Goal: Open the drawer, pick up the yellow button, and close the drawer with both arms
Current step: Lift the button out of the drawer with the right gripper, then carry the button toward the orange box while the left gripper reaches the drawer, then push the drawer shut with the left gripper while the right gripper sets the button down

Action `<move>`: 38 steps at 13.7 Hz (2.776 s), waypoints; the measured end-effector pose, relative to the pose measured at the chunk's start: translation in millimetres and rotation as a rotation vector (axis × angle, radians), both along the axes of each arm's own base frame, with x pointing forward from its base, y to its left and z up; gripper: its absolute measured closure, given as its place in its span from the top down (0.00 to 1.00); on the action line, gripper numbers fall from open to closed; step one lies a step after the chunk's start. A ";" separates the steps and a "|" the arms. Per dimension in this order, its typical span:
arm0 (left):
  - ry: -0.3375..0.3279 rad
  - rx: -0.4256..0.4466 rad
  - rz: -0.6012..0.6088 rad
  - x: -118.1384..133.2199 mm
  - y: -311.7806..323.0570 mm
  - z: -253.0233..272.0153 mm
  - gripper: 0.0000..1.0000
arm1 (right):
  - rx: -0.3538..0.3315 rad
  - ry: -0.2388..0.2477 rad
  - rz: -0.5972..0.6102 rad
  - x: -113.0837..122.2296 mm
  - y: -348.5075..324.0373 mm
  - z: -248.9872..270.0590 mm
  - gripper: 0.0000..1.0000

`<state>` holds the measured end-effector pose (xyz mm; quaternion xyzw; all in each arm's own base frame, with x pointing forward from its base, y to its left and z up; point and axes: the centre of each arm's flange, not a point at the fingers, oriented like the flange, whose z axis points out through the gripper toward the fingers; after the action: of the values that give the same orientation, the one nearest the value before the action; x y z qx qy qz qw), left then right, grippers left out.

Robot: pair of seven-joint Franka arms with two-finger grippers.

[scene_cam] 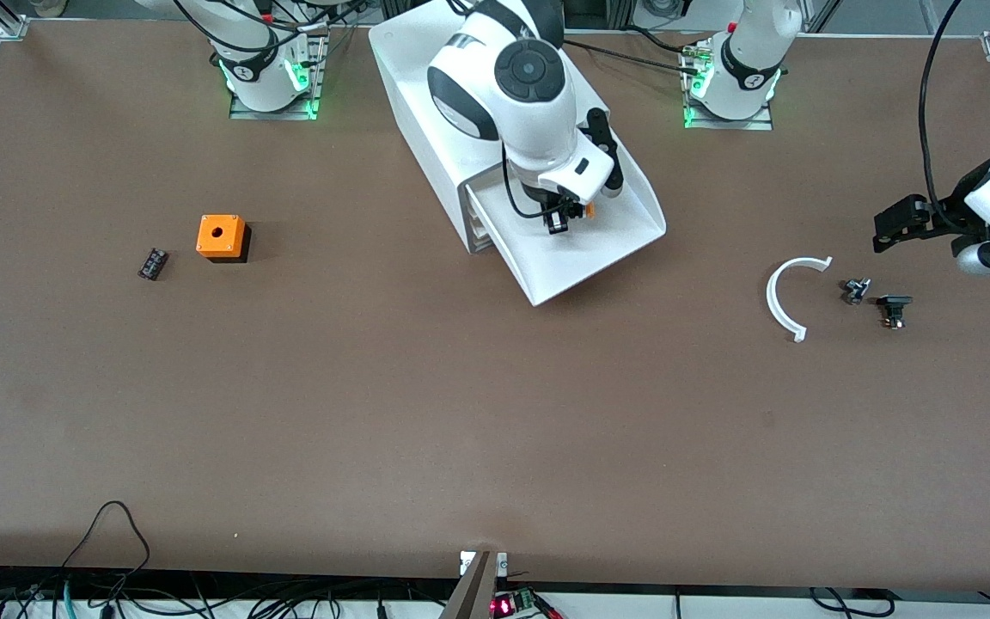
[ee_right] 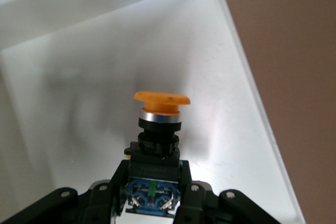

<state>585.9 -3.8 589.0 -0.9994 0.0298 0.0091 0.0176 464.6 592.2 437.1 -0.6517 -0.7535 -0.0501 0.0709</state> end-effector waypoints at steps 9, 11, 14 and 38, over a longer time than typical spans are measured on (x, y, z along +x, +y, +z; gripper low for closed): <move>-0.021 -0.119 0.081 27.3 -19.6 -58.1 1.00 | 0.027 -0.101 -0.846 84.1 -121.6 102.6 0.41; -0.022 -0.132 0.165 32.3 -56.0 -91.4 1.00 | -0.030 -0.101 -1.043 109.8 -170.4 92.6 0.41; -0.037 -0.160 0.292 23.6 -138.9 -133.3 1.00 | -0.130 -0.060 -1.282 156.4 -273.2 55.0 0.41; 0.079 -0.127 0.485 -199.5 -401.7 -265.5 1.00 | -0.235 0.112 -1.322 103.8 -627.7 -232.9 0.49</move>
<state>386.4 -405.5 323.5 -0.9752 -0.2099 0.0501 -0.0493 568.4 -35.5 204.2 -0.9809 -0.1917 0.0332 -0.0074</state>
